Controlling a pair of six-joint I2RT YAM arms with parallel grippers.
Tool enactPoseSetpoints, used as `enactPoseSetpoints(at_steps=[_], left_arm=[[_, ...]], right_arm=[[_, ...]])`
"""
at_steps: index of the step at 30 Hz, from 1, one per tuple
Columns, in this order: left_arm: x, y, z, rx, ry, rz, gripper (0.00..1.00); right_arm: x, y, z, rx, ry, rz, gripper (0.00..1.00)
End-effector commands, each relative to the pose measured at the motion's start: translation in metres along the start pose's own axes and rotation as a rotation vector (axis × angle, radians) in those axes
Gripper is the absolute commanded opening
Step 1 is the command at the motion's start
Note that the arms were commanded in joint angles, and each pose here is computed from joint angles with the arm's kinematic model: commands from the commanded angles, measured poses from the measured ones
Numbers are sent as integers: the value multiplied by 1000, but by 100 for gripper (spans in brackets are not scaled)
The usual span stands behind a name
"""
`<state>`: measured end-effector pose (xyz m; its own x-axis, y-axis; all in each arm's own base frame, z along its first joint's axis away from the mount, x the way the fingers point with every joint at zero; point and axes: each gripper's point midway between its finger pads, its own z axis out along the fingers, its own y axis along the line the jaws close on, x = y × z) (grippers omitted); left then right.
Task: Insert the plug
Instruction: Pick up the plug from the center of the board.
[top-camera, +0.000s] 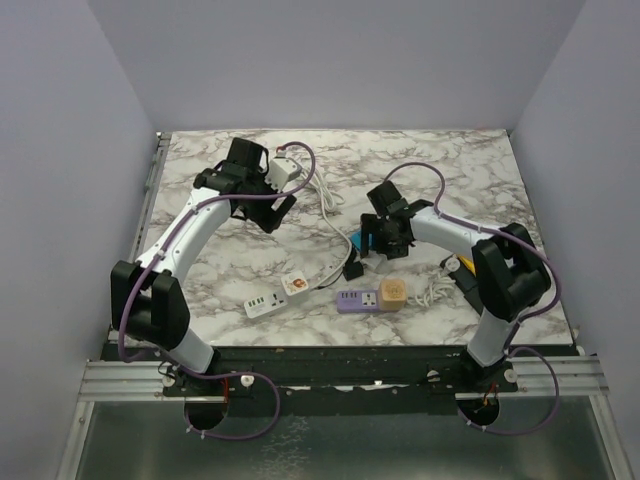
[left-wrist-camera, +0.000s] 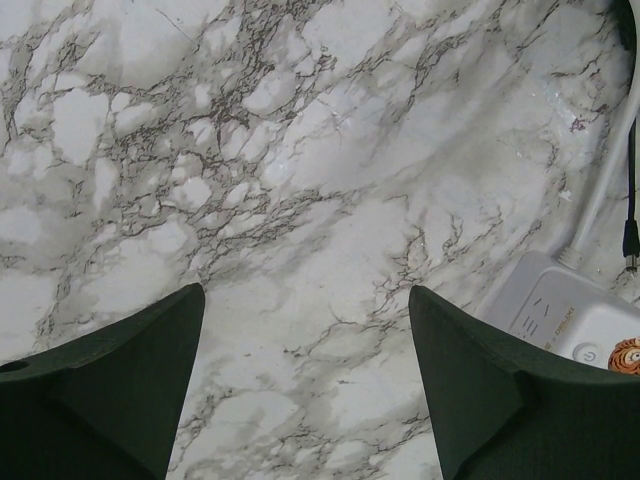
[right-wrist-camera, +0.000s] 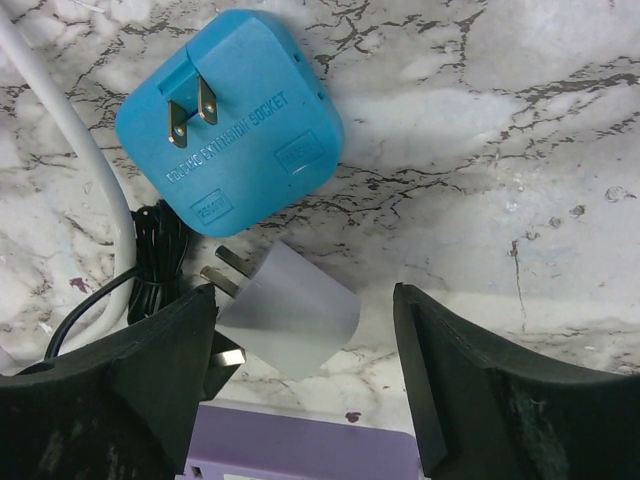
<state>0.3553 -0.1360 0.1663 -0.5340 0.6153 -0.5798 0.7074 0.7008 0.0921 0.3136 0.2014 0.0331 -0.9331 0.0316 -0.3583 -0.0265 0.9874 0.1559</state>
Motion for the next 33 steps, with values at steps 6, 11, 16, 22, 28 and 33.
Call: enactPoseSetpoints(at_steps=[6,11,16,22,28,33], left_arm=[[-6,-9,-22,11,-58,-8,85],[-9,-9,-26,5,-71,-17,85],[-11,-10,-33,5,-85,-23,85],[-14,-15,-44,15,-103,-17,86],[-16,-20,-64,12,-135,12,91],[-25,-27,-87,25,-200,60,96]], right_arm=[[4,0,19,80,7,-81,73],[10,-9,18,132,-2,-84,62],[0,-19,3,178,-67,-68,48],[-15,-19,-26,173,-138,-72,30],[-26,-3,-67,54,-206,-104,23],[-27,24,-110,-128,-241,-136,22]])
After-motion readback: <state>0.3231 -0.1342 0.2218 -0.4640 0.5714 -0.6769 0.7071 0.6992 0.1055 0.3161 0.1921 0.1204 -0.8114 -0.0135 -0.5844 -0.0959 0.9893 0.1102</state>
